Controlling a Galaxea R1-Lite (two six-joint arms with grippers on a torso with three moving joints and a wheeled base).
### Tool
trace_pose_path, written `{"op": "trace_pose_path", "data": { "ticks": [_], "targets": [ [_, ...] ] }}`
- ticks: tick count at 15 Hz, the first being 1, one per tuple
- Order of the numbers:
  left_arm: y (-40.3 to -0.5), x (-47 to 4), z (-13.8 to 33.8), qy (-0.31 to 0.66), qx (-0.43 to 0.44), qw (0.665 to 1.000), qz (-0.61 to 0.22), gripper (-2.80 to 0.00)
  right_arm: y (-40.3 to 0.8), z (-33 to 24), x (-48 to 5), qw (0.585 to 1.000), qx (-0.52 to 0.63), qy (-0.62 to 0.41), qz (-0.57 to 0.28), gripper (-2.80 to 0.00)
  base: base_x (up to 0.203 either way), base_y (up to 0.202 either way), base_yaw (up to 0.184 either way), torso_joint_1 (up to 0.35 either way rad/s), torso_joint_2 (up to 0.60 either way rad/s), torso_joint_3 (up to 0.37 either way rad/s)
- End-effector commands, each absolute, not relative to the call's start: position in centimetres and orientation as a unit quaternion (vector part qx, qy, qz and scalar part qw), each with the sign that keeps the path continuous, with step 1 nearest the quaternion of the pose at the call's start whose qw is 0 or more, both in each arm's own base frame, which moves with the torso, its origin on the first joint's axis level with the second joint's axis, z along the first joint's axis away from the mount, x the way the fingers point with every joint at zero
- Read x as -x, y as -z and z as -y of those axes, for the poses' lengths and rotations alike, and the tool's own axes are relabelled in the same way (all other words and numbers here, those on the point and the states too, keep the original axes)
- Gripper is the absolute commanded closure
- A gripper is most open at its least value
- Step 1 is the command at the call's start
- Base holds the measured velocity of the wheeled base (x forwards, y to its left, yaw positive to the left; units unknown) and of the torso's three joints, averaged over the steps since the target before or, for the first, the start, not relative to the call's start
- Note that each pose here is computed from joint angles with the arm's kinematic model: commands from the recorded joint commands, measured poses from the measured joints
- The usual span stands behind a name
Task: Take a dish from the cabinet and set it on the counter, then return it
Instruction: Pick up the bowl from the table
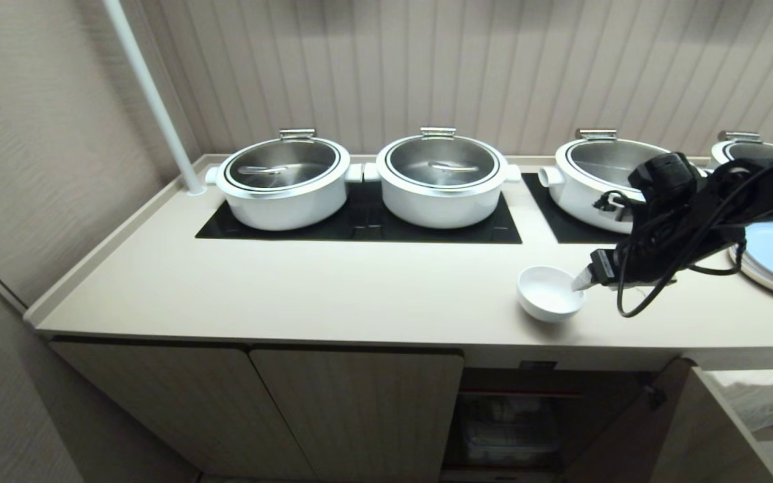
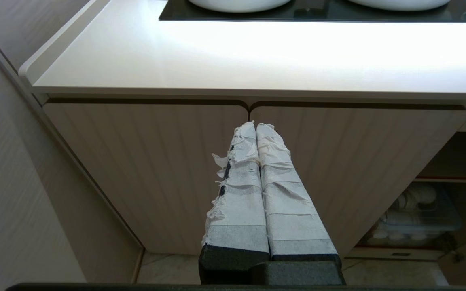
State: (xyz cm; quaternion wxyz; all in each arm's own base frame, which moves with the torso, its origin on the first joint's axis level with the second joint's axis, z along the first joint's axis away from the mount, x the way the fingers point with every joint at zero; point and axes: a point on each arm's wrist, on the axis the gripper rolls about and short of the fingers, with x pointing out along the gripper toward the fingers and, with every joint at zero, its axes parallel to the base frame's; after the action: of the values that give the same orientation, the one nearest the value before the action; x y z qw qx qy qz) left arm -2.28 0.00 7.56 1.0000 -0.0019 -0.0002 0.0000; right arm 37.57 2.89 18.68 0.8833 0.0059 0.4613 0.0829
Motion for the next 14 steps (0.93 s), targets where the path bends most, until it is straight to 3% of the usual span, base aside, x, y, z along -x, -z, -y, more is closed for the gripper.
{"op": "trace_pose_path", "data": {
  "ticks": [1,14],
  "targets": [
    [-7.5,2.3,0.0,0.0,0.002,1.0,0.0,0.0,-18.5,-2.9,-37.6,0.882,-0.006,-0.083,-0.464,-2.8,0.0,0.0,0.0,0.0,0.0,0.0],
    [-7.6,2.3,0.0,0.0,0.002,1.0,0.001,0.0,-14.3,-3.3,-40.1,0.864,-0.006,-0.051,-0.501,-2.8,0.0,0.0,0.0,0.0,0.0,0.0]
  ]
}}
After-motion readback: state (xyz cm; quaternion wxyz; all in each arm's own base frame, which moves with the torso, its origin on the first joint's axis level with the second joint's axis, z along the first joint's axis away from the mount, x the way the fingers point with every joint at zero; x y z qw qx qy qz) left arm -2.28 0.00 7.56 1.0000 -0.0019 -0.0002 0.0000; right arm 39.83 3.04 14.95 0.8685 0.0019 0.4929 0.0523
